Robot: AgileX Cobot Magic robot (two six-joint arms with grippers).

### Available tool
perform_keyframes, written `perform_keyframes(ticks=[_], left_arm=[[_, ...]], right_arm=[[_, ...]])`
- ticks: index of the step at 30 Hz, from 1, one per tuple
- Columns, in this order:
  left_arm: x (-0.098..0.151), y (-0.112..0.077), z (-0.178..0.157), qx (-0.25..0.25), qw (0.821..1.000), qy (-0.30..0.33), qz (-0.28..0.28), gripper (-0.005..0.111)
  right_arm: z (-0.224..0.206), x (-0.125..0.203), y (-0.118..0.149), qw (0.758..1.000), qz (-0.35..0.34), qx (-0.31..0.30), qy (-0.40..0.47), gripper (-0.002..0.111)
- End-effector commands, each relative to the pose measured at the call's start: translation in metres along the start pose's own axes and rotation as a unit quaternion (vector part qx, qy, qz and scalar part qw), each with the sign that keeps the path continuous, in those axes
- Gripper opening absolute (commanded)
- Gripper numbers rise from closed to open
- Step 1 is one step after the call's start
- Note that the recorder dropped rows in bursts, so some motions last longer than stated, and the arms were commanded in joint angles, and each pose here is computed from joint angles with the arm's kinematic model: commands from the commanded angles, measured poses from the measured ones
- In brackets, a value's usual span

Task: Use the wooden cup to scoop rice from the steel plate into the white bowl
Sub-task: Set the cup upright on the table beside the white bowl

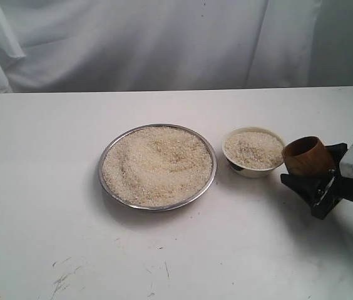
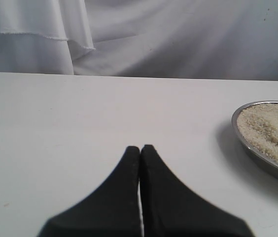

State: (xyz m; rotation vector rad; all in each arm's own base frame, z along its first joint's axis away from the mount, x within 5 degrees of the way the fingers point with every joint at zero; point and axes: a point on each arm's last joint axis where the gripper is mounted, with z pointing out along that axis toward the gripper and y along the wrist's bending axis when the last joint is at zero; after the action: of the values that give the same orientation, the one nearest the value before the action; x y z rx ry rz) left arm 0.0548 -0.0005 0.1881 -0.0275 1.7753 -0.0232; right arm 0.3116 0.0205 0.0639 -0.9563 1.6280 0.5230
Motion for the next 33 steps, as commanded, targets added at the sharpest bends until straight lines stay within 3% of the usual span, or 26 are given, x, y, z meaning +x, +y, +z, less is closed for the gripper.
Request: perform_keyframes(ticks=[1, 27, 33], left_arm=[[0.0007, -0.0001, 0.0000, 0.001, 1.000, -0.003, -0.002, 0.000], [0.0007, -0.0001, 0.0000, 0.001, 1.000, -0.003, -0.002, 0.000], [0.0007, -0.0001, 0.0000, 0.001, 1.000, -0.003, -0.002, 0.000]], right_arm=[[0.0008, -0.0016, -0.0005, 1.000, 0.004, 0.002, -0.008, 0.000], [0.0029, 0.0061, 0.0022, 0.999, 0.049, 0.000, -0.003, 0.000], [0.0029, 0.0061, 0.0026, 0.999, 0.049, -0.003, -0.003, 0.018]])
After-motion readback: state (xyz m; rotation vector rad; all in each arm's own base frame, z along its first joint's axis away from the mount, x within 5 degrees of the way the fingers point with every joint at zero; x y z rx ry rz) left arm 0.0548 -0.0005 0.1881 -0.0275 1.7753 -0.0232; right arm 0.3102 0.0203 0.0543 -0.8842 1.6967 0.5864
